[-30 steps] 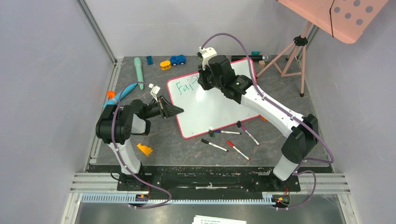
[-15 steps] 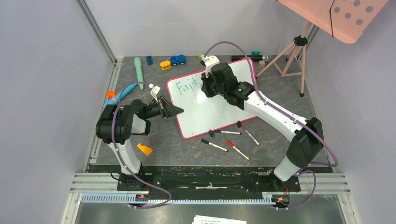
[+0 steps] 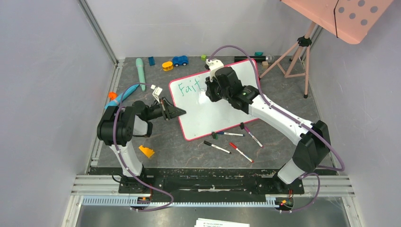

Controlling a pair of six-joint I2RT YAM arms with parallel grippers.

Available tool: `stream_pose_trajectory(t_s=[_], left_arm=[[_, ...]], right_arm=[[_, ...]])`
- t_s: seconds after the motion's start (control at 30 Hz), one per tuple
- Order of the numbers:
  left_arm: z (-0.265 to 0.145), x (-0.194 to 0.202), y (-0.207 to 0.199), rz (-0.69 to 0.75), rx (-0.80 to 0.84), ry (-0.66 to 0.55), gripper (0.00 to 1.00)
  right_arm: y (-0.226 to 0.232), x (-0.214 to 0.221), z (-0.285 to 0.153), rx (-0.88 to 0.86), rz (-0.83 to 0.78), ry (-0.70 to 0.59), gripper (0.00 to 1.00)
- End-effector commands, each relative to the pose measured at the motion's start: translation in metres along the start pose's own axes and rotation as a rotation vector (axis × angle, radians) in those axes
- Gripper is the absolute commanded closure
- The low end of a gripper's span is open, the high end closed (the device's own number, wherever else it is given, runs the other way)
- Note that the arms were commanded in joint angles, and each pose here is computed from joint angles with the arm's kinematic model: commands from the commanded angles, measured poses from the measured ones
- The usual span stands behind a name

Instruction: Write a sentence on the whiteboard

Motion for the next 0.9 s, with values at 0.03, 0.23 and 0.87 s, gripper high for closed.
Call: stream_pose_trajectory(t_s=[0.03, 0.23, 0.87], left_arm=[[0.001, 0.012, -0.014, 0.124, 0.086, 0.094, 0.98], [0.001, 0.011, -0.014, 0.127, 0.086, 0.093, 0.98], [0.001, 0.011, -0.015, 0.131, 0.088, 0.094, 0.98]], right_arm=[[-0.012, -0.021, -0.005, 0.063, -0.001, -0.041, 1.0], [-0.014, -0.033, -0.004, 0.077, 0.0, -0.057, 1.0], [-0.02, -0.064, -0.016, 0.061, 0.001, -0.145, 1.0]])
Point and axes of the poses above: each gripper's point midway between its finger pads, its own z axis out along the fingers, its own y axis along the line the jaws close on, x = y × z, the point moved 5 cm from there along -z, back along the fingers, and after that the axes turned 11 degrees about -z, right-handed, at the moved point
